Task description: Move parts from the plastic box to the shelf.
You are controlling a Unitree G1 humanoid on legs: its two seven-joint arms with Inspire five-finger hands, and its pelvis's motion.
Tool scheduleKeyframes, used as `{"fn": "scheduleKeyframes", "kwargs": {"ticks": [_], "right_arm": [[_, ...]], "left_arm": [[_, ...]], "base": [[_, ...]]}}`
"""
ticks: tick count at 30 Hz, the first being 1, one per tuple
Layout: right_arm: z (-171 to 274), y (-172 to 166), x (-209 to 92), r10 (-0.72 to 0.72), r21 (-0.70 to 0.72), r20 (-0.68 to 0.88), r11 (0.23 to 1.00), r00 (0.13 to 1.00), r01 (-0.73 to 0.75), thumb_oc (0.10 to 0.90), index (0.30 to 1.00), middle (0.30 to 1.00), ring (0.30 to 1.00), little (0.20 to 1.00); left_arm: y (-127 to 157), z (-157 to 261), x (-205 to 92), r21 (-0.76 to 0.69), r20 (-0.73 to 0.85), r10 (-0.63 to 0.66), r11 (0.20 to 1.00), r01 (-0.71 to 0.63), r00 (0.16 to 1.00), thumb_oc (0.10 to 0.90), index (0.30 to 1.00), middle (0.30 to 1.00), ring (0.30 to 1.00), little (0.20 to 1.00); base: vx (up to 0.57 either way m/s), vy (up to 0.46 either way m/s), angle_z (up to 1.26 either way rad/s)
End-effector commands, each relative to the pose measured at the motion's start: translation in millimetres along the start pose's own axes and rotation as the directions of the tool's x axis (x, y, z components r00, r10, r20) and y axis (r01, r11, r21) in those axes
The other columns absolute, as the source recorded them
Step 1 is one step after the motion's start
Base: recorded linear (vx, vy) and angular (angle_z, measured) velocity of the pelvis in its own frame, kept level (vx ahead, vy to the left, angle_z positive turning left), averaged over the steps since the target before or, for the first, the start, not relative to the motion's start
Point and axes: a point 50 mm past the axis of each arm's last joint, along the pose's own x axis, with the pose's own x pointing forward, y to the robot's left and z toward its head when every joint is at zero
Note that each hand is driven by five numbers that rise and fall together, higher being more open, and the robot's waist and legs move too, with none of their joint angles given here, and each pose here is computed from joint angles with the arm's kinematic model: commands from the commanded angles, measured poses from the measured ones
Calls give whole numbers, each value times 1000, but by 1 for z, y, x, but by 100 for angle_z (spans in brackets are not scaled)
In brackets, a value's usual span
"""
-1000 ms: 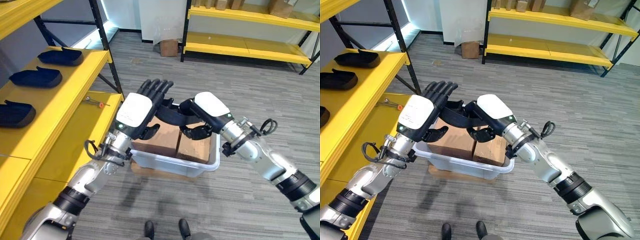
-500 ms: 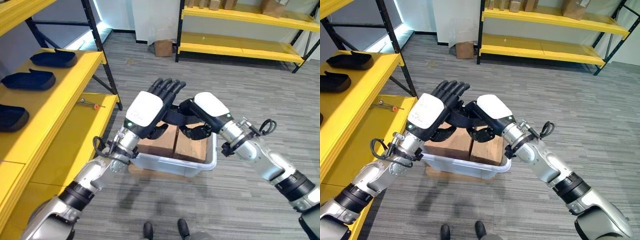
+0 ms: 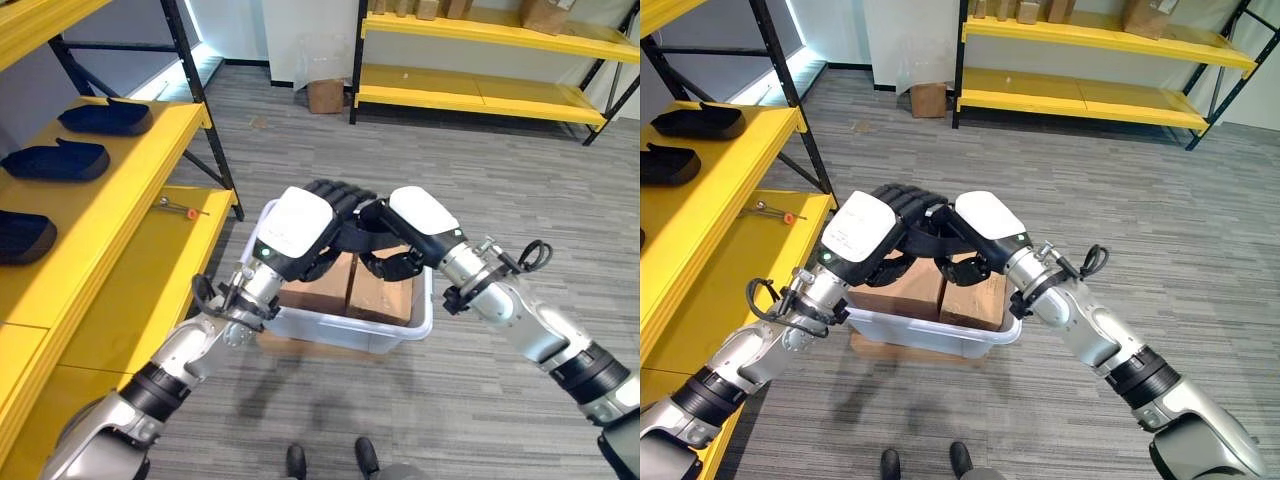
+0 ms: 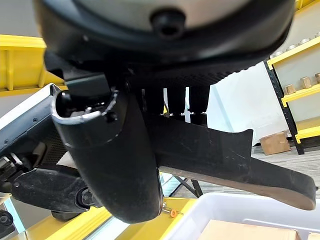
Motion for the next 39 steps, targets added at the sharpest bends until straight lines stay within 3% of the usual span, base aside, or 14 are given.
{"fn": "scheduleKeyframes", "kwargs": {"ticks": [1,19,20,21,27,35,39], "right_arm": [[16,-35,14,-244,75,92,968,965,238,400,300,300,300,300],[11,-39,7,-300,115,49,949,953,293,408,311,311,311,311],[10,-39,5,-309,124,40,945,950,302,620,607,607,607,607],[7,-41,-2,-349,152,16,927,937,343,900,1000,1000,1000,1000],[-4,-42,-41,-440,218,-83,867,894,448,900,1000,1000,1000,1000],[-11,-20,-101,-422,294,-239,827,875,479,900,1000,1000,1000,1000],[-7,-14,-113,-432,340,-267,794,861,504,900,1000,1000,1000,1000]], "left_arm": [[-2,7,13,-30,51,35,999,-34,998,400,300,300,300,300],[-7,0,3,-67,-26,35,997,-37,999,400,300,300,300,300],[-7,-1,2,-68,-32,34,997,-36,999,400,300,300,300,300],[-7,-4,-2,-70,-50,33,997,-36,998,400,300,300,300,300],[-3,-21,-27,-39,-137,18,999,-24,990,400,300,300,300,300],[13,-44,-84,23,-302,21,1000,-15,953,400,300,300,300,300],[17,-46,-101,25,-359,43,999,-37,932,400,300,300,300,300]], "base": [[0,0,0],[0,0,0],[0,0,0],[0,0,0],[0,0,0],[-10,-13,-1],[5,-8,0]]}}
